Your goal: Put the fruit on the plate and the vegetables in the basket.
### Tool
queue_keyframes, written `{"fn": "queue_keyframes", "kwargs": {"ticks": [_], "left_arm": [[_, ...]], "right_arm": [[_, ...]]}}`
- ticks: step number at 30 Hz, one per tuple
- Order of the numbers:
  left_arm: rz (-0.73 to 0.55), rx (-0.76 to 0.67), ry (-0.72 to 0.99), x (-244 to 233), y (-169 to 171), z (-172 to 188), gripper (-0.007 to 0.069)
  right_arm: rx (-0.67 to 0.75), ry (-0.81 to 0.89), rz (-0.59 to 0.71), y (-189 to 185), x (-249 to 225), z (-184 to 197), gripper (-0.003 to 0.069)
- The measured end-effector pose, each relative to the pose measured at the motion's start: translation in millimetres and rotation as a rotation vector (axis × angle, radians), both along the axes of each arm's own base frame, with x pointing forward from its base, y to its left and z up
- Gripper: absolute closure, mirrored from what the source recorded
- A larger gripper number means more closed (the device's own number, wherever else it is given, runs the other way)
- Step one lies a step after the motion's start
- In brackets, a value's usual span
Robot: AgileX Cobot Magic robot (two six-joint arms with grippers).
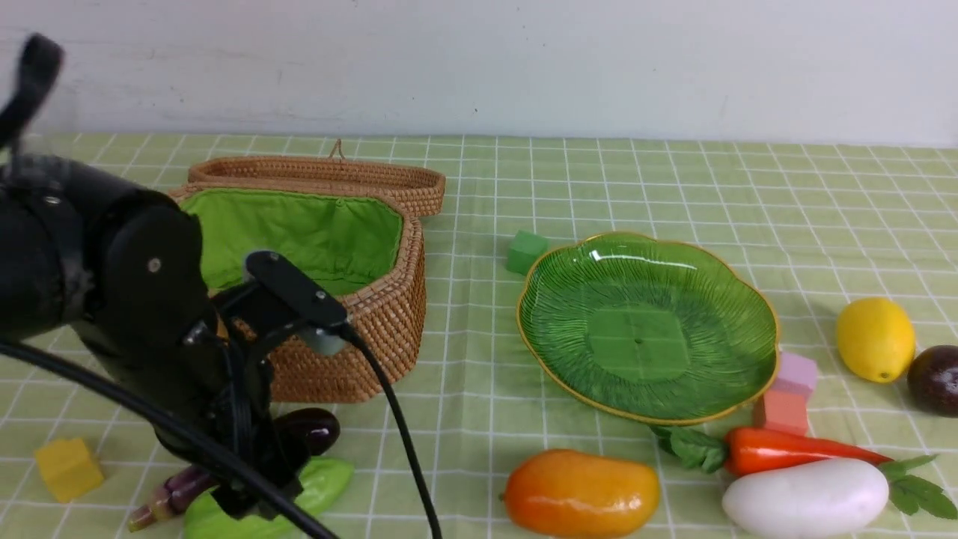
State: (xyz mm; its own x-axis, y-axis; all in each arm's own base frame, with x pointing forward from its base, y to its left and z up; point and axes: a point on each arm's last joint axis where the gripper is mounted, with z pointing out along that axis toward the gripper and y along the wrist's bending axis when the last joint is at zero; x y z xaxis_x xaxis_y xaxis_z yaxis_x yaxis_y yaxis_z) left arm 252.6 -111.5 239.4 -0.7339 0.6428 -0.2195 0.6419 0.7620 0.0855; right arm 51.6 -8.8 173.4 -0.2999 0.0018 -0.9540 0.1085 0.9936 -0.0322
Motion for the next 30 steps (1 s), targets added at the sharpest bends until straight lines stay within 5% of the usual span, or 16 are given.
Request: {"fn": "queue_keyframes", "kwargs": {"ticks": [11, 30], "left_arm": [[-0.022, 0.029, 0.051, 24, -11, -46, 0.0104], [-0.016, 0.027, 0.067, 29, -14, -61, 0.0110]], "right_arm": [[0.000, 0.000, 0.000, 0, 0, 0, 0.0419], [0.000, 0.000, 0.000, 0, 0, 0, 0.0419]]}}
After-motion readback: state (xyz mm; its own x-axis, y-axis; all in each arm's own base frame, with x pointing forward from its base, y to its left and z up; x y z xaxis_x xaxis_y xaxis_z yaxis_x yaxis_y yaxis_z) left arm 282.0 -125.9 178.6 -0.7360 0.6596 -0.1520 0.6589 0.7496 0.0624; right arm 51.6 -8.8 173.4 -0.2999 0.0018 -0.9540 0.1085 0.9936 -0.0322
